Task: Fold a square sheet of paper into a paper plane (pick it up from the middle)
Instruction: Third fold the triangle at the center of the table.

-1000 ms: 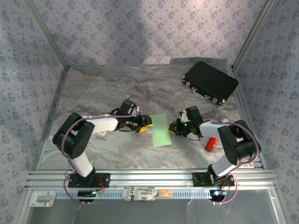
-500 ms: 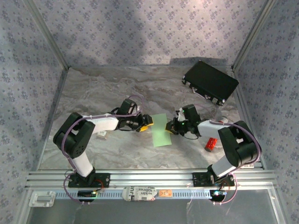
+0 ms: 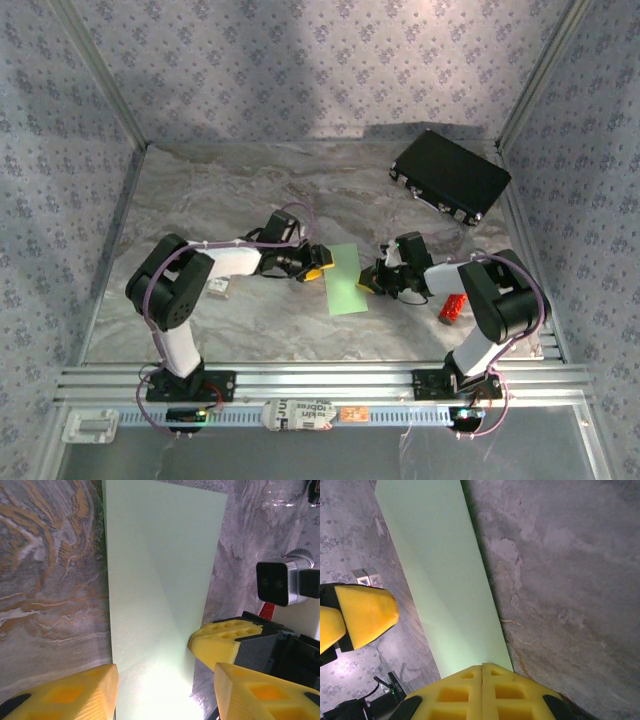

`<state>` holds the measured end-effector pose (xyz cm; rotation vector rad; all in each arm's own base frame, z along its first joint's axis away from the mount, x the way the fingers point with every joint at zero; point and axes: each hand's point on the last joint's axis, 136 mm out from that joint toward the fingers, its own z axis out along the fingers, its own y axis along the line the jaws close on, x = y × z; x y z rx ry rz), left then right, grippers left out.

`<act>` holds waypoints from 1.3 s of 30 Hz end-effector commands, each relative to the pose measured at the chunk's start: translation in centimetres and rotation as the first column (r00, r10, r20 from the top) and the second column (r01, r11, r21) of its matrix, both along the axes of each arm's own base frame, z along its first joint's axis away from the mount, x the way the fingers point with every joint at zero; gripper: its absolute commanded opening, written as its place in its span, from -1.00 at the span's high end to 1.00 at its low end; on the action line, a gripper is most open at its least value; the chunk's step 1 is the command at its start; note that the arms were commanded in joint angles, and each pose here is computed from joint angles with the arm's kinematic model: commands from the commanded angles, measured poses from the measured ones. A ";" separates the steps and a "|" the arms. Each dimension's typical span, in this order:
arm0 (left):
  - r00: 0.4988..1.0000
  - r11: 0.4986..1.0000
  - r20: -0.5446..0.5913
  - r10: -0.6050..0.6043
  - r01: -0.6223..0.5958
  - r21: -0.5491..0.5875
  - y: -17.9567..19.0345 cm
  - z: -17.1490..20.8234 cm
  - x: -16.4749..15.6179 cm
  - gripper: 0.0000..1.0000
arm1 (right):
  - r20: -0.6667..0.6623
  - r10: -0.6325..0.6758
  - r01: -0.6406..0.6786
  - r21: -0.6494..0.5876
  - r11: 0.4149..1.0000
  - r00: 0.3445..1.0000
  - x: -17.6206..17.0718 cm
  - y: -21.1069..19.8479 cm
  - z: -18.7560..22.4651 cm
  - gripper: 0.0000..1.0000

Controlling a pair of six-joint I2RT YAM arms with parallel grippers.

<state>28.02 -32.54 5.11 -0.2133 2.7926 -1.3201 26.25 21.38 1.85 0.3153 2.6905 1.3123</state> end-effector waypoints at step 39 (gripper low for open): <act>0.999 0.965 -0.042 -0.024 0.034 0.258 -0.2 -2.6 0.3 -0.04 | -0.109 -0.076 0.065 -0.106 0.992 0.991 -1.6 -2.1 -3.1 0.88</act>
